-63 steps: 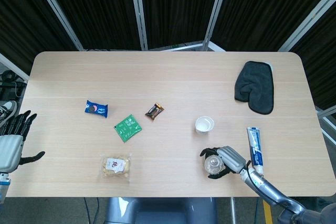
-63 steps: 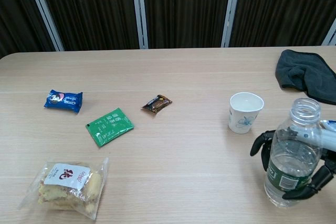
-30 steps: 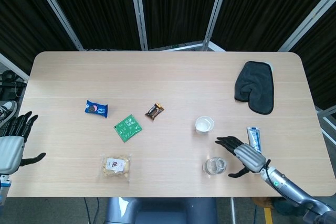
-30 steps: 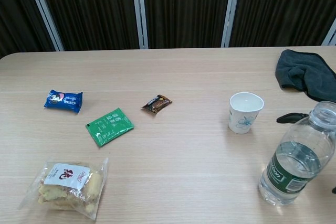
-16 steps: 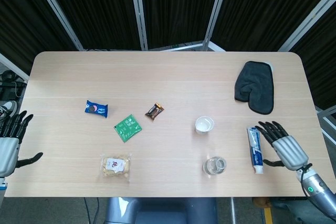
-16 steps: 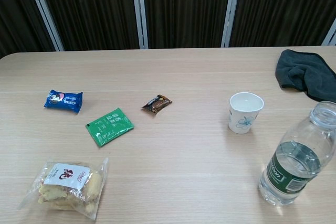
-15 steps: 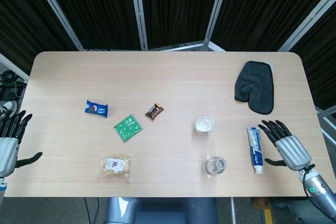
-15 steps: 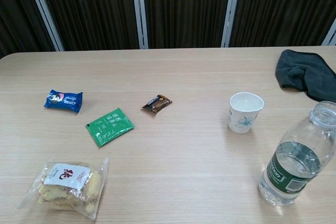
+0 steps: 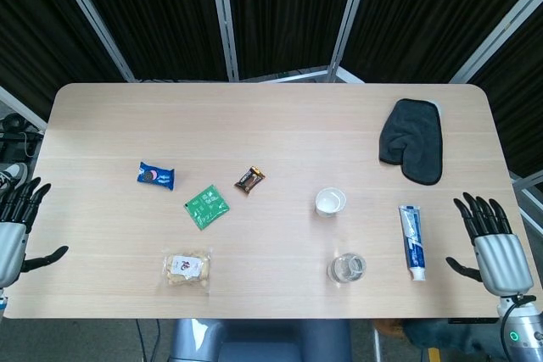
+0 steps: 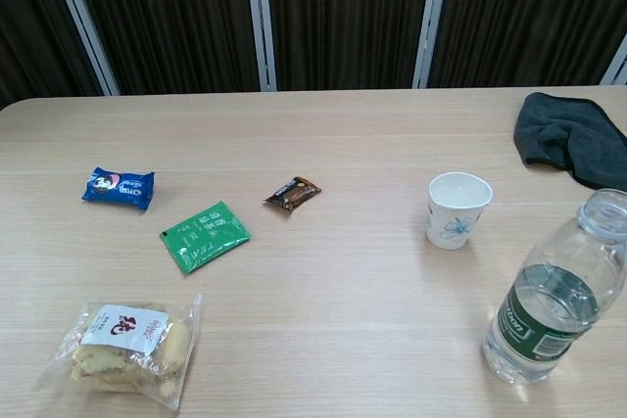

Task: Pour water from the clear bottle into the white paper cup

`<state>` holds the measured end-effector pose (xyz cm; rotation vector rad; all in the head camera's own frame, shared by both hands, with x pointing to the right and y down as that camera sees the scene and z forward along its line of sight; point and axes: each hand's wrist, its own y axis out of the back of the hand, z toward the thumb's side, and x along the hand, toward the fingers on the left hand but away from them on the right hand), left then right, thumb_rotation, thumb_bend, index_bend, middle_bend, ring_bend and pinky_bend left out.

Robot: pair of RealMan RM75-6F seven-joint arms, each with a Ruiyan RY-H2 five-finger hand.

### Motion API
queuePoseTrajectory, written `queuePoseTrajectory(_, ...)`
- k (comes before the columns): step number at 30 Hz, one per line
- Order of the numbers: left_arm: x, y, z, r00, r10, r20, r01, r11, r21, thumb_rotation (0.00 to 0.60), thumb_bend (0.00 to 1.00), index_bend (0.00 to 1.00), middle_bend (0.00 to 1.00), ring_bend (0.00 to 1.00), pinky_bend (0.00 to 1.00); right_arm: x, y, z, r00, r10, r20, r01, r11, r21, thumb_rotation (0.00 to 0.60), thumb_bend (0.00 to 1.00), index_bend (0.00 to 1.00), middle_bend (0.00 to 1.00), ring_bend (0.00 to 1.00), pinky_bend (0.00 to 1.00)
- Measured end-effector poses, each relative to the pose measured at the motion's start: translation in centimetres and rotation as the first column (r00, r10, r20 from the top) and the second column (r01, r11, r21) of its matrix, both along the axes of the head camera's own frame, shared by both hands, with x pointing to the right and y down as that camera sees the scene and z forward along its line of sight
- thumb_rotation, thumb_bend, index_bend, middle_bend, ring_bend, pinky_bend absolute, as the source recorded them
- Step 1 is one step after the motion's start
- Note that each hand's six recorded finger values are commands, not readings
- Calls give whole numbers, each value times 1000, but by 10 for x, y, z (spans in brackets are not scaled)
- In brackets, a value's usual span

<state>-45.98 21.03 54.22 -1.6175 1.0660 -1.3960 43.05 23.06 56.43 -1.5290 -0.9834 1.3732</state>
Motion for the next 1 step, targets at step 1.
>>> queuePoseTrajectory(1,0,0,0,1000,1,0,-1,1000,0,600,0,0,0,0,0,-1,1,-5,1000,11,-8,-11,1000,7,600,0,0,0,0,0)
